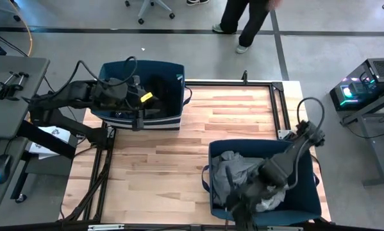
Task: Sort clothes
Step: Move the bottom blue laundry bin to the top right of the table
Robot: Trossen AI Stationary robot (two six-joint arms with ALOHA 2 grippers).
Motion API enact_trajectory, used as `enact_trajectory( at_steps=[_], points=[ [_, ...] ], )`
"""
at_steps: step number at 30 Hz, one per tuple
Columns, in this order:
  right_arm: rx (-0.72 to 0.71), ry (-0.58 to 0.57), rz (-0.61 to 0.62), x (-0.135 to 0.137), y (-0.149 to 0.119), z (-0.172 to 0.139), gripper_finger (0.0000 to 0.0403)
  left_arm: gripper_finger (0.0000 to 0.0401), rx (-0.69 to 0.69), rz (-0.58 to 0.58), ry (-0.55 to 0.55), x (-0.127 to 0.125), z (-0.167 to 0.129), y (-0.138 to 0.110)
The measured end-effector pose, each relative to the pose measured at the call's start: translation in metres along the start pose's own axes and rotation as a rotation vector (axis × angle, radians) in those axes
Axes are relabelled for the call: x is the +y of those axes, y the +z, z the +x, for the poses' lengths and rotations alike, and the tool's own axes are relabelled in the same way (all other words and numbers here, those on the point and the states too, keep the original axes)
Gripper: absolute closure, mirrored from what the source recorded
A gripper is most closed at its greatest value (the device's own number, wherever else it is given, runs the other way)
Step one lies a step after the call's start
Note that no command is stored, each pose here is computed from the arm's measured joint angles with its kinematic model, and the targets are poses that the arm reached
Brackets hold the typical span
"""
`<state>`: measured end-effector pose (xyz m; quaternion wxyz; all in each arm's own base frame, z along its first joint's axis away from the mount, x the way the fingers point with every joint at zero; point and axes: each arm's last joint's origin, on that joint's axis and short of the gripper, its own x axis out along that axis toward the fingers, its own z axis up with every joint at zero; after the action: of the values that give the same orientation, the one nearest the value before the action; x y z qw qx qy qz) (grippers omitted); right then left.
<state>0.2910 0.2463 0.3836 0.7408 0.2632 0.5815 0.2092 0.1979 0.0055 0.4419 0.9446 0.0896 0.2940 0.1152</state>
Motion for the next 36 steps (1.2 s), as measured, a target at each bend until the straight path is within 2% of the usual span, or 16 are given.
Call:
enact_trajectory(
  at_steps=[5, 10, 16, 20, 24, 28, 36],
  points=[
    [0.076, -0.029, -0.025, 0.015, -0.006, 0.020, 0.0156, 0.0220, -0.041, -0.006, -0.060, -0.004, 0.005, -0.004],
    [0.188, -0.218, 0.134, 0.016, -0.032, 0.035, 0.0155, 0.0220, -0.044, 0.000, -0.092, -0.005, 0.005, -0.004],
    [0.290, -0.381, 0.219, 0.017, -0.061, 0.062, 0.0156, 0.0220, -0.046, 0.001, -0.109, -0.005, 0.005, -0.004],
    [0.333, -0.516, 0.256, 0.008, -0.068, 0.082, 0.0191, 0.0220, -0.046, -0.012, -0.116, -0.006, 0.005, -0.004],
    [0.287, -0.549, 0.173, 0.001, -0.056, 0.090, 0.0277, 0.0220, -0.045, -0.033, -0.116, -0.006, 0.005, -0.004],
    [0.212, -0.596, 0.089, -0.018, -0.027, 0.084, 0.0380, 0.0220, -0.053, -0.062, -0.124, -0.006, 0.005, -0.003],
    [0.167, -0.709, -0.086, -0.073, 0.035, 0.056, 0.0394, 0.0220, -0.095, -0.073, -0.148, -0.006, 0.005, 0.001]
  ],
)
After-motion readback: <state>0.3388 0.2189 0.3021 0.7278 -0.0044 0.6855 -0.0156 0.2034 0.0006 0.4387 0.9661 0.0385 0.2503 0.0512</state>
